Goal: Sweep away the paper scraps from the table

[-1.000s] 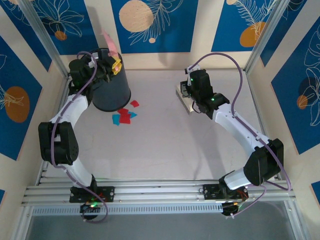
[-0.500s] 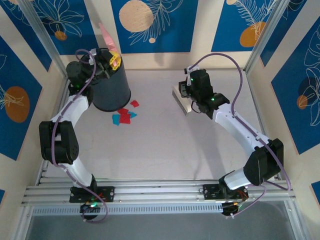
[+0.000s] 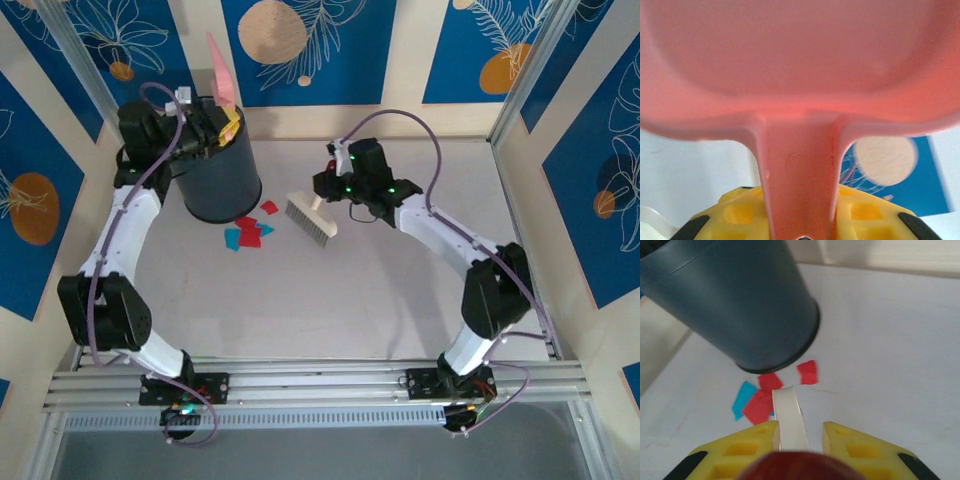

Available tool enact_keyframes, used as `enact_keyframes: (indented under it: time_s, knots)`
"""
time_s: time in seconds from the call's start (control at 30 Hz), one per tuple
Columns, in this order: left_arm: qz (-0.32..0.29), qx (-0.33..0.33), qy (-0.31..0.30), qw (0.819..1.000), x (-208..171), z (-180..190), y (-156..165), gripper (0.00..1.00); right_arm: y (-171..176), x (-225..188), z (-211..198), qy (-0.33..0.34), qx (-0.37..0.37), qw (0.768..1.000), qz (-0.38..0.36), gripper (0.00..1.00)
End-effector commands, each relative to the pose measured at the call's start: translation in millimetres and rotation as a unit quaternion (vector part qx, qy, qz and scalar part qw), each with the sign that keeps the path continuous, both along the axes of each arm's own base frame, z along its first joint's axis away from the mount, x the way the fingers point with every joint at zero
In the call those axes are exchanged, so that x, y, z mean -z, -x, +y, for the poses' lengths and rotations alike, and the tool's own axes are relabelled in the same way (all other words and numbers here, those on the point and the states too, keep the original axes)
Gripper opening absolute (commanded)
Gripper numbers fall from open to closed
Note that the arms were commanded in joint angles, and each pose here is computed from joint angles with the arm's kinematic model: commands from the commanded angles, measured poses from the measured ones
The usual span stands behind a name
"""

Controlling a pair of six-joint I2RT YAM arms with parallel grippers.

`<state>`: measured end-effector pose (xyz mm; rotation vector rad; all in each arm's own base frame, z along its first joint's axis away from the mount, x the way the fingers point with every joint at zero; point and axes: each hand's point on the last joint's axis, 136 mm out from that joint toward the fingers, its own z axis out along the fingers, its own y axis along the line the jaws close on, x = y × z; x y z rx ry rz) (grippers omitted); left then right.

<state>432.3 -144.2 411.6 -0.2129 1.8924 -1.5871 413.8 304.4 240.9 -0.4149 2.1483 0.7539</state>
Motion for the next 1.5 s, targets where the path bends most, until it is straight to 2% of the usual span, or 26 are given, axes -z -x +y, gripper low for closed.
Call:
enact_keyframes:
  time_s: [0.0, 0.13, 0.4, 0.63, 0.8, 1.13, 1.3, 1.47]
  knots:
    - [-0.039, 0.000, -0.139, 0.989, 13.1, 9.9, 34.2, 0.00, 2.6, -22.4, 42.3, -0.070, -0.057, 0.996, 0.006, 0.00]
    - [-0.045, -0.016, -0.223, 0.974, 27.3, 22.3, 52.6, 0.00, -3.2, -4.8, 77.2, -0.091, -0.080, 0.992, 0.041, 0.00]
    - [-0.026, -0.054, -0.333, 0.941, 57.3, 49.5, 78.8, 0.00, -39.2, 32.0, 104.1, -0.119, -0.037, 0.988, 0.094, 0.00]
    - [-0.011, -0.049, -0.348, 0.936, 75.3, 52.2, 89.3, 0.00, -67.1, 58.7, 99.1, -0.114, 0.017, 0.986, 0.117, 0.00]
    - [-0.018, -0.022, -0.350, 0.936, 82.7, 46.8, 93.9, 0.00, -76.9, 95.1, 84.6, -0.060, 0.061, 0.984, 0.157, 0.00]
    - [-0.010, 0.012, -0.361, 0.932, 98.7, 43.3, 97.7, 0.00, -69.3, 133.8, 51.9, 0.043, 0.104, 0.975, 0.193, 0.00]
    - [-0.008, 0.018, -0.362, 0.932, 101.2, 42.2, 97.5, 0.00, -62.9, 138.5, 21.5, 0.106, 0.137, 0.968, 0.183, 0.00]
    - [-0.011, 0.026, -0.364, 0.931, 101.8, 40.8, 99.0, 0.00, -56.0, 132.7, -14.1, 0.136, 0.178, 0.959, 0.172, 0.00]
